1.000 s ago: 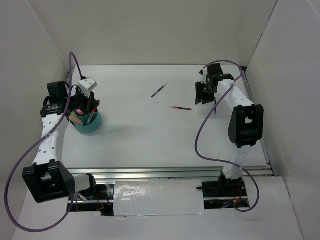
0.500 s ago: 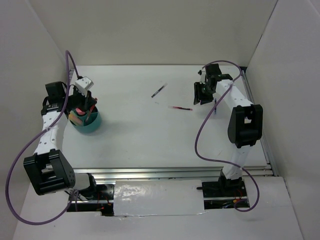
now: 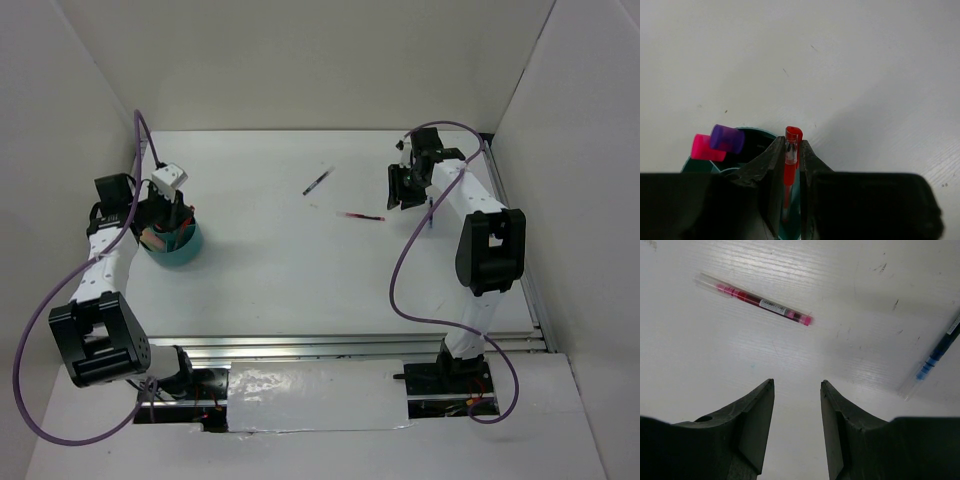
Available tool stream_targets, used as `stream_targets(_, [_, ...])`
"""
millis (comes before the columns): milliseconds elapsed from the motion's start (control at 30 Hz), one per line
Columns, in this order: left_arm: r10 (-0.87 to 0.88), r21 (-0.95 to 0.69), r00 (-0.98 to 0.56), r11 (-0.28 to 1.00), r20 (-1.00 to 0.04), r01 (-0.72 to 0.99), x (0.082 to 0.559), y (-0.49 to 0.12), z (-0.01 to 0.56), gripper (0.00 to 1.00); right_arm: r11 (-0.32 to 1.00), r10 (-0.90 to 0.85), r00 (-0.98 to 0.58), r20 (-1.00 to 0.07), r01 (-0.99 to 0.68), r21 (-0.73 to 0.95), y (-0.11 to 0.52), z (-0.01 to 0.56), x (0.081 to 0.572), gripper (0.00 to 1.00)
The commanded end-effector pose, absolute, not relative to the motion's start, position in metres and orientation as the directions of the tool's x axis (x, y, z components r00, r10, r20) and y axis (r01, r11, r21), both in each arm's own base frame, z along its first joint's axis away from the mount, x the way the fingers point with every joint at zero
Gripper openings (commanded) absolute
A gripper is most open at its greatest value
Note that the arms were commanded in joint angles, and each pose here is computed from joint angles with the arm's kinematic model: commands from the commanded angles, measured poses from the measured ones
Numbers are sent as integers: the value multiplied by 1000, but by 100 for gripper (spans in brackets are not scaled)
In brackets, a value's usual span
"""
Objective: Sort the stationery into containers
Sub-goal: Place the pen in the storage box, then pick up the pen from the center of the board.
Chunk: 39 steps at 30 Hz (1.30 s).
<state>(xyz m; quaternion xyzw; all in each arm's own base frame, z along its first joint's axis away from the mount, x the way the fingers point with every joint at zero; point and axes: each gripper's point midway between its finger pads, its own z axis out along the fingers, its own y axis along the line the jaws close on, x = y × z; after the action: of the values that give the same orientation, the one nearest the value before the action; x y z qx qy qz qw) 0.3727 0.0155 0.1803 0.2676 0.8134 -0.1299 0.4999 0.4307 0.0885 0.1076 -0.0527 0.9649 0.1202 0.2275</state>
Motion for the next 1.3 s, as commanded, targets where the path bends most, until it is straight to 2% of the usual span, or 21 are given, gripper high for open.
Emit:
stream_targets(0, [314,83,-324,820,-892,566,379,20,178,11,964,-50,-881,-471,-167,208,92,116,429,49])
stream_targets(67, [320,88,-329,822,-889,563,378,22,175,13,964,-51,-882,-468,-166,208,92,116,429,49])
stream_targets(167, [321,89,-343,831,-883,549,378,26,171,23,965,-46,-880,-472,-161,206,89,117,429,50])
stream_targets(367, [309,92,-341,845,-888,526,380,29,179,61,970,-47,-881,-471,-153,190,85,115,428,52])
stream_targets(433, [300,80,-345,845,-889,529,380,28,185,66,971,-44,-882,-469,-148,187,82,114,428,52])
stream_targets(467, [288,67,-343,843,-894,533,380,26,190,73,972,-42,-881,-471,-144,184,79,114,428,52])
stream_targets(633, [256,62,-290,838,-922,542,378,14,224,73,983,-16,-883,-470,-101,156,60,113,429,52])
stream_targets(867, [328,197,-154,816,-932,544,369,-24,275,74,1000,9,-891,-455,1,19,6,97,445,52])
stream_targets(1067, [381,251,-123,785,-916,567,358,-55,283,74,993,68,-900,-431,103,-59,-41,69,463,51])
stream_targets(1267, [402,262,-122,768,-907,584,351,-66,278,74,990,90,-910,-404,125,-59,-57,48,473,50])
